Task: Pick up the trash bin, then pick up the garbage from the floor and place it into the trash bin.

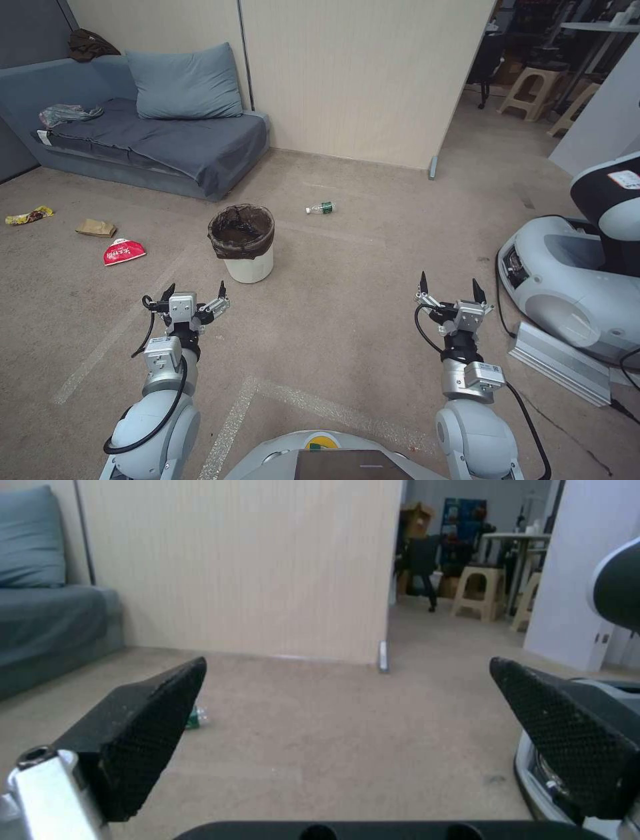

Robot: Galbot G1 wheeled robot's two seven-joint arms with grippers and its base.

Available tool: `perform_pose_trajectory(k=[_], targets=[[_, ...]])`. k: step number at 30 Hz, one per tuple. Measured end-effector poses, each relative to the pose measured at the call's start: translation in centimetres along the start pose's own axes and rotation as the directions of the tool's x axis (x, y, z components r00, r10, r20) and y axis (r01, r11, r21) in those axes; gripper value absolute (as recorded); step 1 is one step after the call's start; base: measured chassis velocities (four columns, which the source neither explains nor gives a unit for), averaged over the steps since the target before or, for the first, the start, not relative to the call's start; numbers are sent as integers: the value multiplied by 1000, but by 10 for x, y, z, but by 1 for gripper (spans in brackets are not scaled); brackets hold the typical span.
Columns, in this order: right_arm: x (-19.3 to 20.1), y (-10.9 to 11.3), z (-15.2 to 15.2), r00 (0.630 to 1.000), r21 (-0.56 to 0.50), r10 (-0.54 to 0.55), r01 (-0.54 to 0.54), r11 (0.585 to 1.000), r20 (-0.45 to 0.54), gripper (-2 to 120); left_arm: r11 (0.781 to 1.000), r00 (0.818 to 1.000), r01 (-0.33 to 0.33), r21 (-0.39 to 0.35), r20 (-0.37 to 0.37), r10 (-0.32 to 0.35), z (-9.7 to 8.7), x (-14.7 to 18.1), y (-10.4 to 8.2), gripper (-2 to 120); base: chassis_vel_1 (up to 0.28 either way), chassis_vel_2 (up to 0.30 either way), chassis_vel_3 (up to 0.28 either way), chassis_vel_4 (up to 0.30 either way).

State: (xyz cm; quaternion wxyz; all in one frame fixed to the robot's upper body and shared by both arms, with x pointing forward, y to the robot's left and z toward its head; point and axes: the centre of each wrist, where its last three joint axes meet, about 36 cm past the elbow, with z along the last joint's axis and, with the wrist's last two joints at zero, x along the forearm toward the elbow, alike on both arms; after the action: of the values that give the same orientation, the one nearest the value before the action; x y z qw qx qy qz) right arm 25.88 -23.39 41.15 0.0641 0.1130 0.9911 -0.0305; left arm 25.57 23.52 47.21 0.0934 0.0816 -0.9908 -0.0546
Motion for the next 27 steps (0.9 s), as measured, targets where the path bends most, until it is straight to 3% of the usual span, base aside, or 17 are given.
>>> perform_pose_trajectory(k=[27], targets=[[-1, -3, 2, 1000, 11, -16, 16, 1000, -2, 100, 1000, 1000, 2, 0, -2, -2, 1, 0, 1, 100, -89, 89, 85, -88]])
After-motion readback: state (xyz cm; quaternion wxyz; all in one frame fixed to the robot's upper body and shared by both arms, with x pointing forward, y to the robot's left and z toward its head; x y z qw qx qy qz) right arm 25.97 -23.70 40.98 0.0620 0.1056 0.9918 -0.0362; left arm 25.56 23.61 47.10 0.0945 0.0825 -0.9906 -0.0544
